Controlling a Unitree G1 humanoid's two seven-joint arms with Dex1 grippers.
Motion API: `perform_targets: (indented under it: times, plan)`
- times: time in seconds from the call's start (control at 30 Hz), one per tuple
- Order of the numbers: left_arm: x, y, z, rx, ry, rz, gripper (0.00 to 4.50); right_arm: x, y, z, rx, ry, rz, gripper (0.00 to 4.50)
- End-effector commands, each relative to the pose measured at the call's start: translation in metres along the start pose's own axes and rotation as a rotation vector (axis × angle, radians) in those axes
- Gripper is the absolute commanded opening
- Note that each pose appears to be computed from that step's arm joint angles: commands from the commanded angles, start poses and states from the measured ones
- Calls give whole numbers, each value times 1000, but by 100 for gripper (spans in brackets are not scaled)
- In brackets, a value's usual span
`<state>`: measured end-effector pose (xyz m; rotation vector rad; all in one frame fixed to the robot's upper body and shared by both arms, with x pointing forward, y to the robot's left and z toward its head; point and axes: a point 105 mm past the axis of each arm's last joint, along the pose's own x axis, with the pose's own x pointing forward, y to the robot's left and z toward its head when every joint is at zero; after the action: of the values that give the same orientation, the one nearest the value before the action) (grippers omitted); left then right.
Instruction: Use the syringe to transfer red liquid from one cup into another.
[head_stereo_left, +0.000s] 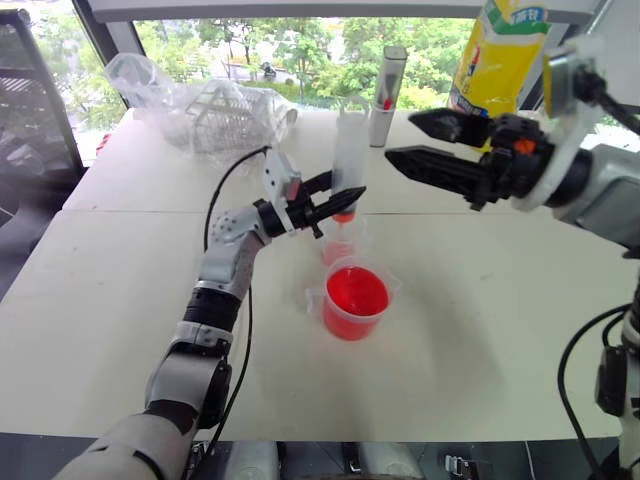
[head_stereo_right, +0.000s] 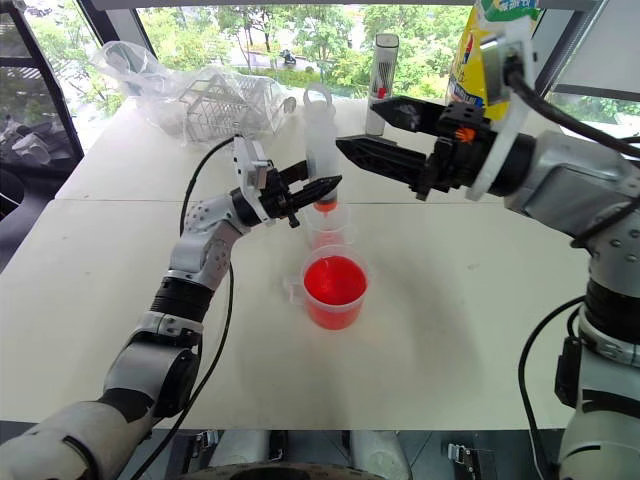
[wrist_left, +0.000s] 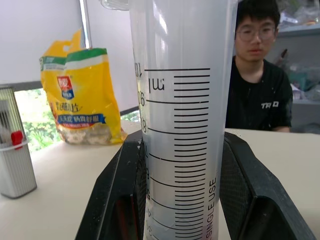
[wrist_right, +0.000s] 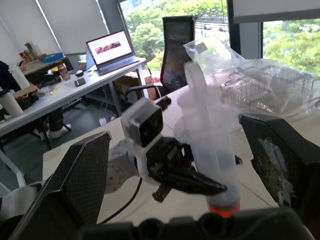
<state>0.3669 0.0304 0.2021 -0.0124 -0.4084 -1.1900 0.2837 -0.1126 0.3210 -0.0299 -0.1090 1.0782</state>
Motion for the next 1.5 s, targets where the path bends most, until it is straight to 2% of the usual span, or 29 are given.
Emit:
perform_targets:
  times: [0.03,0.3,0.5,0.6,0.7,0.83,1.5]
  plan:
    - [8,0,10,66,-25,-26,133,9,-7,11,-55,-34,-18,446]
    - [5,0,-2,58,-5,-20,133,39,-33,-2,-49,7,-39,446]
    - [5,0,-4,59,-1,-16,133,49,-41,-8,-24,21,-19,446]
    - [4,1,-5,61,2,-11,133,51,-42,-8,-20,21,-6,362]
    - [4,1,-5,62,3,-7,133,51,-41,-7,-17,23,5,222]
    - [5,2,-6,62,4,-4,133,52,-40,-8,-17,32,17,6]
    - [10,6,3,68,-25,7,133,65,-24,-31,38,133,123,2]
